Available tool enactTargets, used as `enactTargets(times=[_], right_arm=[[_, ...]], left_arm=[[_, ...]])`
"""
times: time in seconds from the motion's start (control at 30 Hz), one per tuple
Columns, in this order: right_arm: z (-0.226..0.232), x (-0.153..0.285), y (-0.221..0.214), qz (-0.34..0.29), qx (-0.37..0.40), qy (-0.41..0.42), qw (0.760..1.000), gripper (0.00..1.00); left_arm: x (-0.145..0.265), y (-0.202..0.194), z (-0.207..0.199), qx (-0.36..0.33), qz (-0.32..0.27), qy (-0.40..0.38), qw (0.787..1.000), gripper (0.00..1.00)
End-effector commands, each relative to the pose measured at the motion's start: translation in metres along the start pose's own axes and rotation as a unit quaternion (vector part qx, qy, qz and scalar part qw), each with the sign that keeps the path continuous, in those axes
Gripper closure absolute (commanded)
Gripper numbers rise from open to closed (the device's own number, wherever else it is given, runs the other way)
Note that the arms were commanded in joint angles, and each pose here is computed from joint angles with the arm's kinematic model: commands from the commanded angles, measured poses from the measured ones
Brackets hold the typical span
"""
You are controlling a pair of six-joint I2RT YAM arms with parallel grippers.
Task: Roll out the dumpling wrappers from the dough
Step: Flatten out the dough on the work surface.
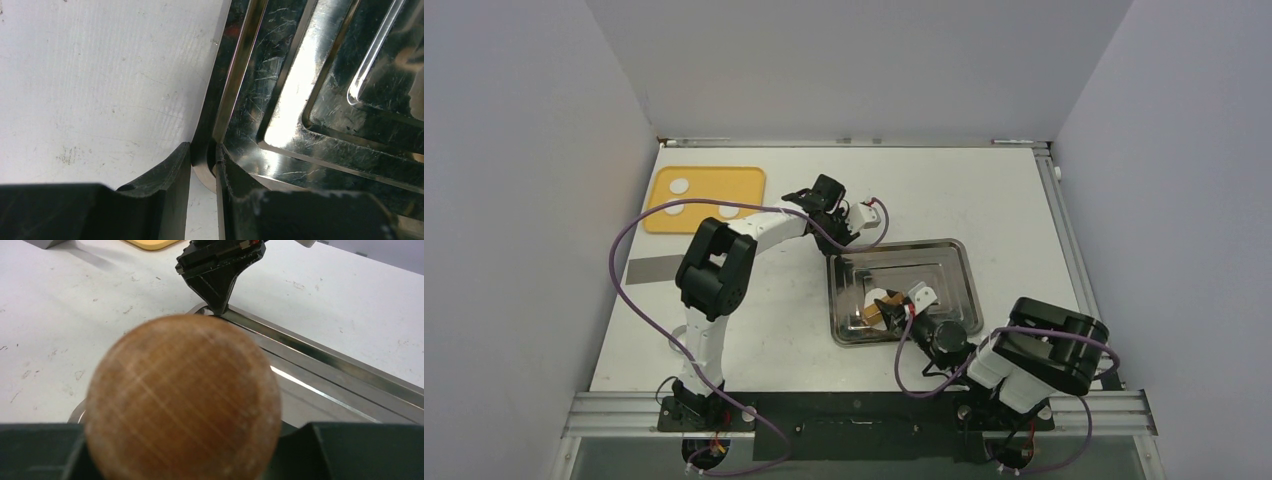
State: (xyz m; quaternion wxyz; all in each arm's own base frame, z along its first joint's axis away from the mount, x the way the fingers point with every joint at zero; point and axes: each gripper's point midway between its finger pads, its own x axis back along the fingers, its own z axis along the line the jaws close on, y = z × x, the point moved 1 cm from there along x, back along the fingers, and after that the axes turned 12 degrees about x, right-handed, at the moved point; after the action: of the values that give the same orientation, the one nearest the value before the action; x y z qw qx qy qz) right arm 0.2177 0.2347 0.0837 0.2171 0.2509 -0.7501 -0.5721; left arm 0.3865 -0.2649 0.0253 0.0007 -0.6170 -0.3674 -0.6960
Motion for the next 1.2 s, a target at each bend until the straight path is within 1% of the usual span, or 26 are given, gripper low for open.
enactTargets(times=[0.0,0.13,0.23,0.3,0.37,0.5,0.63,0.73,0.77,0.9,1.03,1.17], right_arm=[[-0.001,0.016,-0.063,0.134,0.011,-0.013,0.991,0.92],[0.001,0.005,-0.066,0.116,0.019,-0.013,0.993,0.92],[0.007,-0.006,-0.072,0.115,0.017,-0.004,0.993,0.92],[0.008,-0.001,-0.067,0.103,0.001,-0.008,0.995,0.92],[0.005,0.012,-0.063,0.104,-0.011,-0.016,0.994,0.92],[0.014,0.027,-0.067,0.14,-0.008,-0.012,0.99,0.92],[0.008,0.033,-0.066,0.146,-0.014,-0.036,0.988,0.92],[0.006,0.02,-0.07,0.146,-0.001,-0.032,0.989,0.92],[0.007,0.018,-0.077,0.155,0.002,-0.029,0.987,0.92],[0.009,0.009,-0.084,0.142,-0.016,-0.029,0.989,0.92],[0.017,0.021,-0.086,0.147,-0.038,-0.028,0.988,0.92],[0.028,0.035,-0.089,0.175,-0.041,-0.026,0.983,0.92]], left_arm=[[-0.012,-0.053,-0.002,0.01,0.094,-0.002,0.996,1.0],[-0.012,-0.053,-0.002,0.009,0.095,-0.002,0.995,1.0],[-0.012,-0.053,-0.003,0.007,0.096,0.0,0.995,1.0],[-0.012,-0.053,-0.003,0.007,0.095,0.0,0.995,1.0],[-0.012,-0.054,-0.003,0.007,0.096,0.0,0.995,1.0],[-0.013,-0.054,-0.003,0.008,0.097,-0.001,0.995,1.0],[-0.013,-0.054,-0.002,0.008,0.098,0.001,0.995,1.0],[-0.014,-0.054,-0.002,0.007,0.099,0.001,0.995,1.0],[-0.014,-0.054,-0.002,0.007,0.1,0.001,0.995,1.0],[-0.014,-0.054,-0.003,0.005,0.099,0.001,0.995,1.0],[-0.014,-0.054,-0.003,0.005,0.1,0.002,0.995,1.0],[-0.014,-0.054,-0.003,0.005,0.101,0.002,0.995,1.0]])
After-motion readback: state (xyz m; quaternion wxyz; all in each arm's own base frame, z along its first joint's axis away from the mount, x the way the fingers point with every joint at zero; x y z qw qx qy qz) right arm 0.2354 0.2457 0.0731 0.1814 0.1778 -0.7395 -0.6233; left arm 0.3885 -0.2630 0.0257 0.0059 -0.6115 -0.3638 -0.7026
